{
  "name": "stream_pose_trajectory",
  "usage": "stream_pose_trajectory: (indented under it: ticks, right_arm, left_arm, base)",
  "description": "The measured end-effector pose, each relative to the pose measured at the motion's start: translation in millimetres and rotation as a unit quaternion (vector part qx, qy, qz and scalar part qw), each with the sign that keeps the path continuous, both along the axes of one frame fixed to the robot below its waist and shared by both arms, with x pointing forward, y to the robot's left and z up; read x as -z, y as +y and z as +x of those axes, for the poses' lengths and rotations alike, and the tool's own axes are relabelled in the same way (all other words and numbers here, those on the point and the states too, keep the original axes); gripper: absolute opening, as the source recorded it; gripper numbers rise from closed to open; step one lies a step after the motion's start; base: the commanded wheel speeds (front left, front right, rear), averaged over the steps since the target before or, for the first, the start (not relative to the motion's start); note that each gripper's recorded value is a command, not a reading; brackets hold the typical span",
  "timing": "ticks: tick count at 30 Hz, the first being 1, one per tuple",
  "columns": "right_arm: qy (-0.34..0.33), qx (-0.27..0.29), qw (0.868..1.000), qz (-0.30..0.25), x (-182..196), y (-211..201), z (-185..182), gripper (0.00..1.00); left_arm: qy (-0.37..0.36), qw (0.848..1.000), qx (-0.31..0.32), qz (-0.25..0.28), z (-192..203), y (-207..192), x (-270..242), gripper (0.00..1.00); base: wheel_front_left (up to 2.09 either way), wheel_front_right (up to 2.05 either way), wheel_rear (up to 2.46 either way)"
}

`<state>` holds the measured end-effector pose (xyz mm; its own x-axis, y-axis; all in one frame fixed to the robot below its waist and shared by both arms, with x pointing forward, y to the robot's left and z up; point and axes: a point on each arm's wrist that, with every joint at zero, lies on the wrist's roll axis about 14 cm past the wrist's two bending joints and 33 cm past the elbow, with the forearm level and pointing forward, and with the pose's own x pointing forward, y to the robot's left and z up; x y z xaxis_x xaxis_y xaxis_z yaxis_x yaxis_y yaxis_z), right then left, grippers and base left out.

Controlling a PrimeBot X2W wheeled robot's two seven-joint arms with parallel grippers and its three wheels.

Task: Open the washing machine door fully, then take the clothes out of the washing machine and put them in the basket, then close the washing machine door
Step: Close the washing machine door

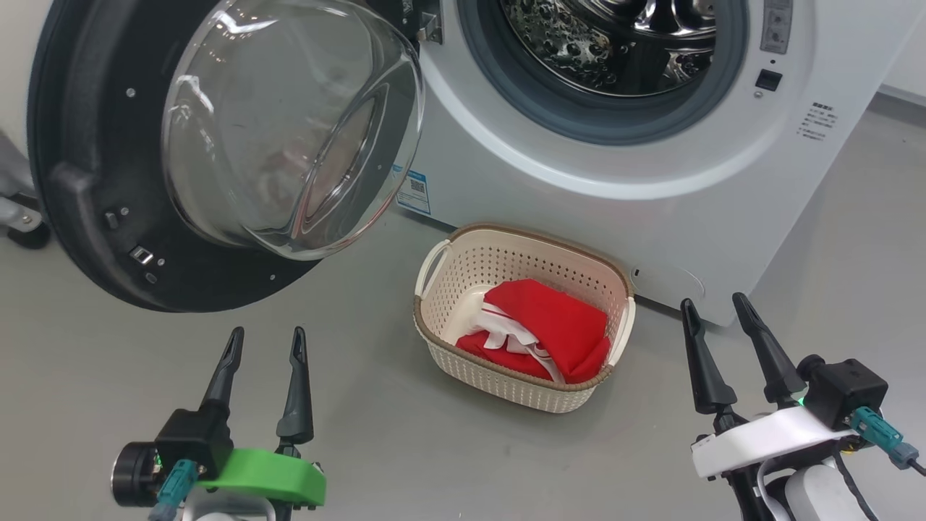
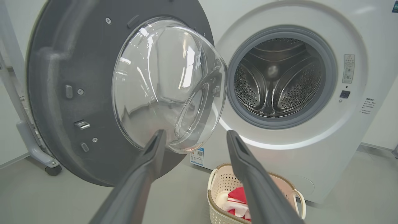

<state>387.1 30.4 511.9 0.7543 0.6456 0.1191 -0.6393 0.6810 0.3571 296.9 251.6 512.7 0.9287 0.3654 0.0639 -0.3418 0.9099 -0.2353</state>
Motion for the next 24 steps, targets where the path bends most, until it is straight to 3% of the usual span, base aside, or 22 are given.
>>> stream_pose_trajectory:
  ticks: [24]
  right_arm:
    - [0.002,-0.039,0.999,0.002,-0.3,25.3,-10.7,1.0]
  left_arm:
    - [-0.008,0.999,-0.041,0.003,-22.6,19.7,-4.8,1.0]
  base:
    - [0.0,0.0,0.0]
